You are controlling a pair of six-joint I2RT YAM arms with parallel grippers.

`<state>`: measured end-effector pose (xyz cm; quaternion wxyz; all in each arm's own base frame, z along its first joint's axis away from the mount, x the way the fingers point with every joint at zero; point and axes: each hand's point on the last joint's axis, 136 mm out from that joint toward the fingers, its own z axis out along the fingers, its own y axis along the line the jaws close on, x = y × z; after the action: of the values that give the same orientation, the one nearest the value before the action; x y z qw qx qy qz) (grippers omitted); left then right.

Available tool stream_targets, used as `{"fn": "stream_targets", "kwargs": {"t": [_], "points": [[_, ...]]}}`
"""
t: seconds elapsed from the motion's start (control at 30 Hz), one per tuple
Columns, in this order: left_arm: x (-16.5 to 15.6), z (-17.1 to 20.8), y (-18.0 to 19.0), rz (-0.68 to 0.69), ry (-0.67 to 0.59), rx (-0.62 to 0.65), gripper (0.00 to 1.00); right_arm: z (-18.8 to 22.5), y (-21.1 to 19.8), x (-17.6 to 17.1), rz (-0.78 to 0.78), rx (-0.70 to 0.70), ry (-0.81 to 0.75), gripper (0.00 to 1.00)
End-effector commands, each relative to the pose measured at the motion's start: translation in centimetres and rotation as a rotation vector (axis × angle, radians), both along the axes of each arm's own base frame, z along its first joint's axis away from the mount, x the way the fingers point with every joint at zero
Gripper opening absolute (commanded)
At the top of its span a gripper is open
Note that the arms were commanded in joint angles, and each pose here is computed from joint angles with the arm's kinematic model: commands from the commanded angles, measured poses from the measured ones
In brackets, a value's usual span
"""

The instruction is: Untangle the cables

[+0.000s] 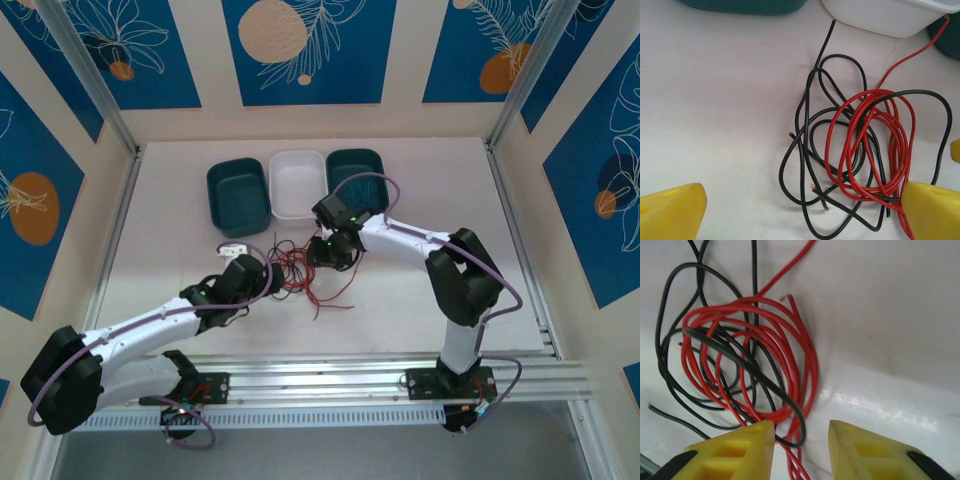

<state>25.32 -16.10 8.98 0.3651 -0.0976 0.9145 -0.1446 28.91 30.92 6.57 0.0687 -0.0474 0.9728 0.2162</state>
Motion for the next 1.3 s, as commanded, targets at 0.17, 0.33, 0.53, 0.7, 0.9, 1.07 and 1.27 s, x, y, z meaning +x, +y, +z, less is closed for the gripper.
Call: {"fn": "stream_targets", "kwargs": {"t": [0.17, 0.33, 0.53, 0.7, 0.9, 1.07, 1.27], "points": [[-0.1, 0.3, 2.6, 0.1, 0.001, 0.072, 1.0, 0.8, 5.9, -1.2, 0.147, 0.075, 0.009, 0.21], [-0.9, 0.0, 4.5, 0.181, 0.004, 0.078, 1.0, 1.1, 8.4, -3.0, 0.223, 0.097, 0.034, 0.19], [-1.3, 0.8, 5.2, 0.194, -0.035, 0.055, 1.0, 1.9, 7.1, -3.1, 0.219, 0.051, 0.018, 0.23], [-1.4, 1.1, 5.5, 0.188, -0.053, 0.057, 1.0, 4.0, 5.7, -3.0, 0.222, 0.072, -0.029, 0.41], [-1.4, 1.0, 5.5, 0.186, -0.059, 0.049, 1.0, 5.0, 3.7, -1.7, 0.176, 0.062, -0.074, 0.42], [-1.5, 0.6, 5.3, 0.179, -0.052, 0.048, 1.0, 3.1, 2.2, 0.3, 0.117, 0.035, -0.04, 0.35], [-1.5, 0.4, 5.1, 0.172, -0.045, 0.045, 1.0, 0.5, 2.6, 1.9, 0.156, 0.029, -0.001, 0.28]]}}
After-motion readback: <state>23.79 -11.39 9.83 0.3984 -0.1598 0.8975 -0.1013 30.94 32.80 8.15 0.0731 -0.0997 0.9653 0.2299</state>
